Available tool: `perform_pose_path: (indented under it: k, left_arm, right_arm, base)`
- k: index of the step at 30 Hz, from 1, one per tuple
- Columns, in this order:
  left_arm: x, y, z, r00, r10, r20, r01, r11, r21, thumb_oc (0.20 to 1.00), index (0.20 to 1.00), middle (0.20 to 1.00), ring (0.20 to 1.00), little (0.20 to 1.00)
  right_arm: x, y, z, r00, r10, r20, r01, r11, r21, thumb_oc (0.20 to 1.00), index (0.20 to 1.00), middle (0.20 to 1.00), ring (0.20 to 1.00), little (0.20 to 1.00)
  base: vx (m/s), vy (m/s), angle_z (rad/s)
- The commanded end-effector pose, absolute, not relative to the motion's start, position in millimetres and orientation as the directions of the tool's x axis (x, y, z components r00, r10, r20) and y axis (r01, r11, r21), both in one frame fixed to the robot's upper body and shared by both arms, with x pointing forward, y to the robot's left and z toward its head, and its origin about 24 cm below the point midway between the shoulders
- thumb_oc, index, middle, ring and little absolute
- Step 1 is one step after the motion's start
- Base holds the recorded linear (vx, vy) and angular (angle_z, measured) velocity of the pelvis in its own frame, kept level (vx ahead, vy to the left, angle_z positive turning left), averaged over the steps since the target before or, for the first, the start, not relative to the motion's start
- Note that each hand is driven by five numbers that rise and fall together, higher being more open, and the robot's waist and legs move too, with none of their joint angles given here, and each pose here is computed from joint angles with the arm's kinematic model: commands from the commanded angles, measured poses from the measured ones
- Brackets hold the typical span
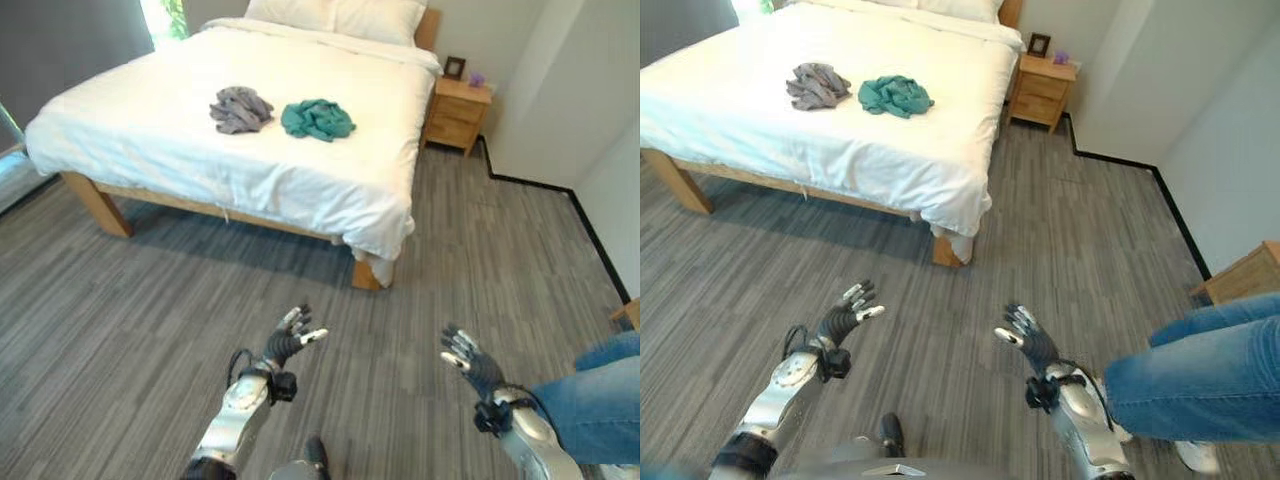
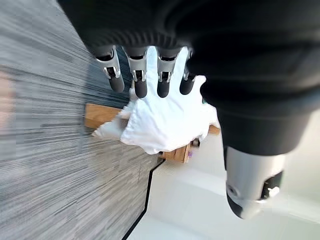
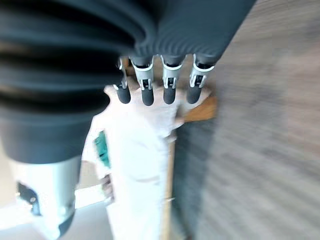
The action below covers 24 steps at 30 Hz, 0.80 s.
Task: Pick up bed clothes into laundry basket.
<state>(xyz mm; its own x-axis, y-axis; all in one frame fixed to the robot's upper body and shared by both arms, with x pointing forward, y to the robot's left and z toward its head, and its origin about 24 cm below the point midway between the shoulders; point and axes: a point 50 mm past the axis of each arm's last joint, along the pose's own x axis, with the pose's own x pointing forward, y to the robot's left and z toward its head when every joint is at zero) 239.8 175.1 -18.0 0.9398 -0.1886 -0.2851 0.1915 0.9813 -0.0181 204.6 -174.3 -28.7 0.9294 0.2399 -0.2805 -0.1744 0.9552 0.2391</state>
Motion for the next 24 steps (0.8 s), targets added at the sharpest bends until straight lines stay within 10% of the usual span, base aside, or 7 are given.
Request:
perform_pose_path:
  k: [1, 24]
  left_arm:
    - [249, 180, 14, 0.974, -0.190, -0.121, 0.191, 0.982, -0.006, 1.000, 1.000, 1.000, 1.000, 1.000]
    - [250, 163, 2, 0.961, -0.226, -0.159, 0.209, 0.971, -0.116, 1.000, 1.000, 1.000, 1.000, 1.000]
  right_arm:
    - [211, -193, -9, 0.953, 0.229, -0.200, -0.195, 0.965, 0.176, 1.000, 1.000, 1.000, 1.000, 1.000]
    - [203, -217, -14, 0.971, 0.105, -0.217, -0.041, 0.959, 0.281, 1.000, 1.000, 1.000, 1.000, 1.000]
  base:
    - [0.57, -0.087, 0.85]
    - [0.41, -0.300, 0.38]
